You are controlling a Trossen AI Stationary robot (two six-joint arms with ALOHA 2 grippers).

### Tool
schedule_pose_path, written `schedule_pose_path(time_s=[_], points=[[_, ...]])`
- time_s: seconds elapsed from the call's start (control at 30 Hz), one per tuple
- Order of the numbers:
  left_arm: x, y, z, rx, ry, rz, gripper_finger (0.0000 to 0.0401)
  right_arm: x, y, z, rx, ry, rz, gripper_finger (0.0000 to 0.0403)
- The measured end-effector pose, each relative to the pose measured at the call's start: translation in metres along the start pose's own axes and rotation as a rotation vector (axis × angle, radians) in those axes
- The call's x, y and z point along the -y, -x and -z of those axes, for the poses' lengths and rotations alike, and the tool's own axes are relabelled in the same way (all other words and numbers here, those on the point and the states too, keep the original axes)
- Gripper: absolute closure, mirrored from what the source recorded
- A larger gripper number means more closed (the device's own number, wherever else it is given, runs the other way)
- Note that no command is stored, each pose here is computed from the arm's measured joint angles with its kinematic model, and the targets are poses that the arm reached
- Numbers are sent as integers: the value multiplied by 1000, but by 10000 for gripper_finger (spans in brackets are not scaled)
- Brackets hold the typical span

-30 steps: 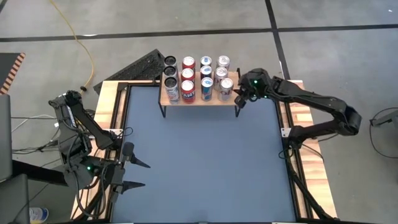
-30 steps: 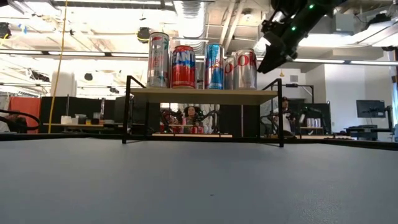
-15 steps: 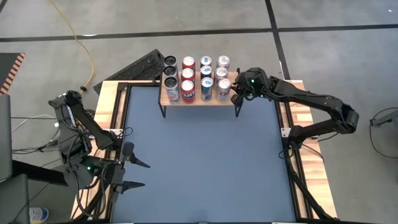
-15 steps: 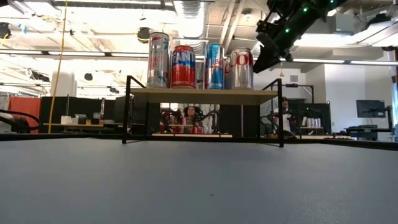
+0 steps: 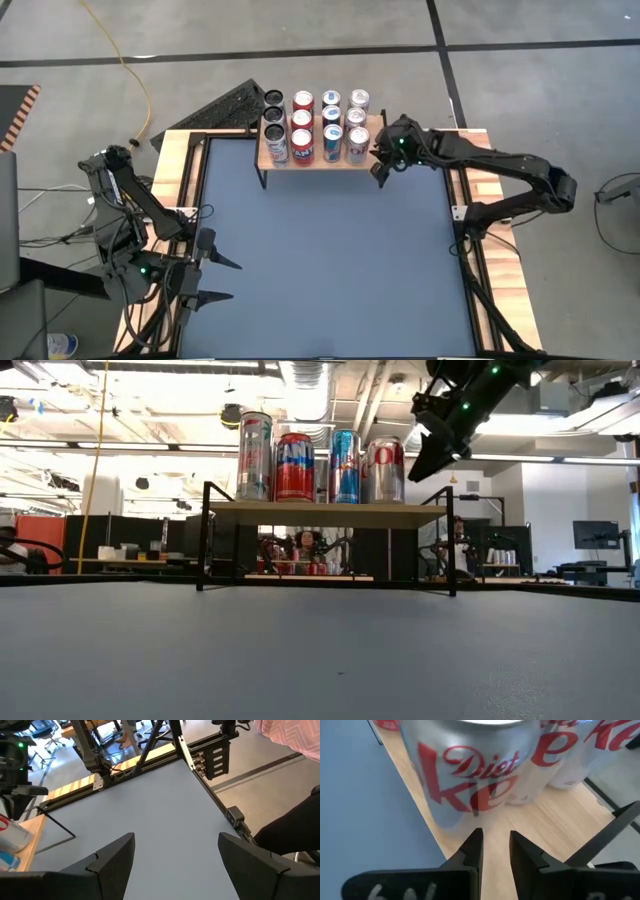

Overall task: Place canned beverage on shelf
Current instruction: Adjust the white soda can

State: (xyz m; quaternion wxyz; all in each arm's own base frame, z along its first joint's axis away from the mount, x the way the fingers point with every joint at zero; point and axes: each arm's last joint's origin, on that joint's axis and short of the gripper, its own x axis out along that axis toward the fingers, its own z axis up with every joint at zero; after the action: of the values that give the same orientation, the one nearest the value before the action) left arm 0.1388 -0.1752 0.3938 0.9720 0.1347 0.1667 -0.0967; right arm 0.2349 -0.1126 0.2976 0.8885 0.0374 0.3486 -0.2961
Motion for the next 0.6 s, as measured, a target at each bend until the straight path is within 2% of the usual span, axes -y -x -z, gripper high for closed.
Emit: schedule_pose_path(time_s=[0.3,0.6], points=[[0,0,0,0,4,3,126,-19,4,-2,36,20,-40,321],[0,0,0,1,-4,3,126,-24,6,-9,110,15,-60,321]])
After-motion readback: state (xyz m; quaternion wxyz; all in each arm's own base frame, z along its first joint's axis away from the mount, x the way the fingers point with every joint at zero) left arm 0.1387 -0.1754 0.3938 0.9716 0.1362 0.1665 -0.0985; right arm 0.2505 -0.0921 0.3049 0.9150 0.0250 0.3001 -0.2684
